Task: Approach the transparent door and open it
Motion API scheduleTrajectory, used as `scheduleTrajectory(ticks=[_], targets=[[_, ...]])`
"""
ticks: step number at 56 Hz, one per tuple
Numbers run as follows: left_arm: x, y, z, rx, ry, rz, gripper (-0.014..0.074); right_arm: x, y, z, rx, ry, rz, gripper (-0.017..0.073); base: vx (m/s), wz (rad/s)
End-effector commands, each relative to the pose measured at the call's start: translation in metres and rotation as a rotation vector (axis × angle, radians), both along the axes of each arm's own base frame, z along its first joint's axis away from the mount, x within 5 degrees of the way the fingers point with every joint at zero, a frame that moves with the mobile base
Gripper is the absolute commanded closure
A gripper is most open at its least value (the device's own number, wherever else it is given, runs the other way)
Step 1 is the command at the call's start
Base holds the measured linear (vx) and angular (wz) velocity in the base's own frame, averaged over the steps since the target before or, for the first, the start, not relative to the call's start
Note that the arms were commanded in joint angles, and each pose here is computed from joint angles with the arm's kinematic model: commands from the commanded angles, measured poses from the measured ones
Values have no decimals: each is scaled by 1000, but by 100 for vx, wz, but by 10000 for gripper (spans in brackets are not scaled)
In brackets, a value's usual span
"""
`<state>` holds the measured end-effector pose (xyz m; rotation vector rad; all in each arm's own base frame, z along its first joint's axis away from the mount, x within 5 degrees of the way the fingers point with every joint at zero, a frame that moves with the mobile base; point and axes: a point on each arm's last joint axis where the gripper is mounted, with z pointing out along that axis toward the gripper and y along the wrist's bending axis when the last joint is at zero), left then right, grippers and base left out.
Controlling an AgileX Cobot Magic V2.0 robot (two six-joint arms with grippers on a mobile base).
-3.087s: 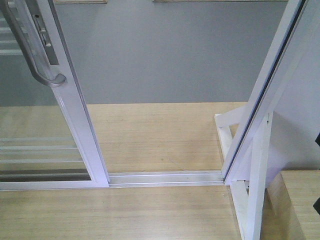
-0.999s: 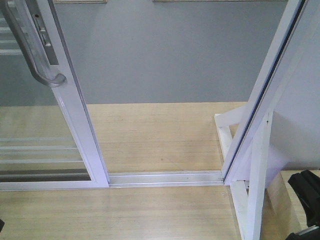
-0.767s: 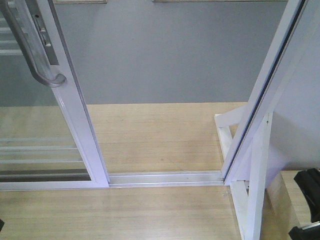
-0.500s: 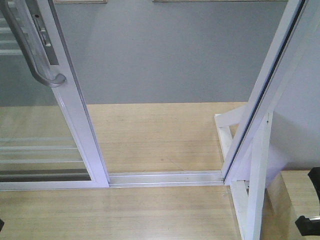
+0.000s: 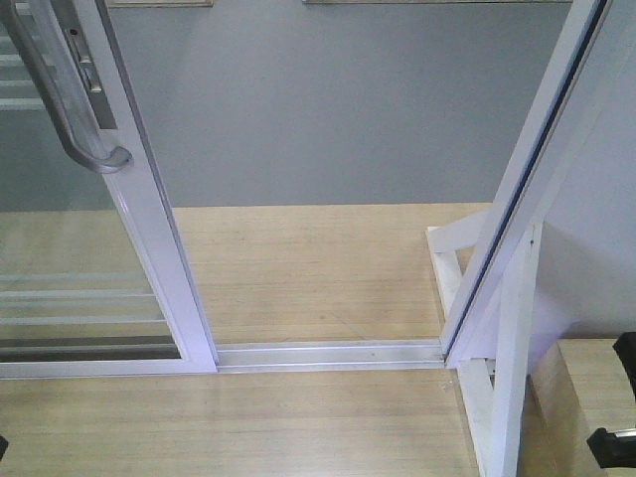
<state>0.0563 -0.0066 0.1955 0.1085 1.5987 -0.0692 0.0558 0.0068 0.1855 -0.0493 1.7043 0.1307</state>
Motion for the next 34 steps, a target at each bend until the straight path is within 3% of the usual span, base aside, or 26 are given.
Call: scheduleTrajectory(ticks=[1,34], targets=[[-2,1,15,-23,-115,2,593,0,-1,8,2,-99,-10,561,0,0],[-2,1,15,-23,-115,2,593,0,-1,8,2,-99,-10,561,0,0]])
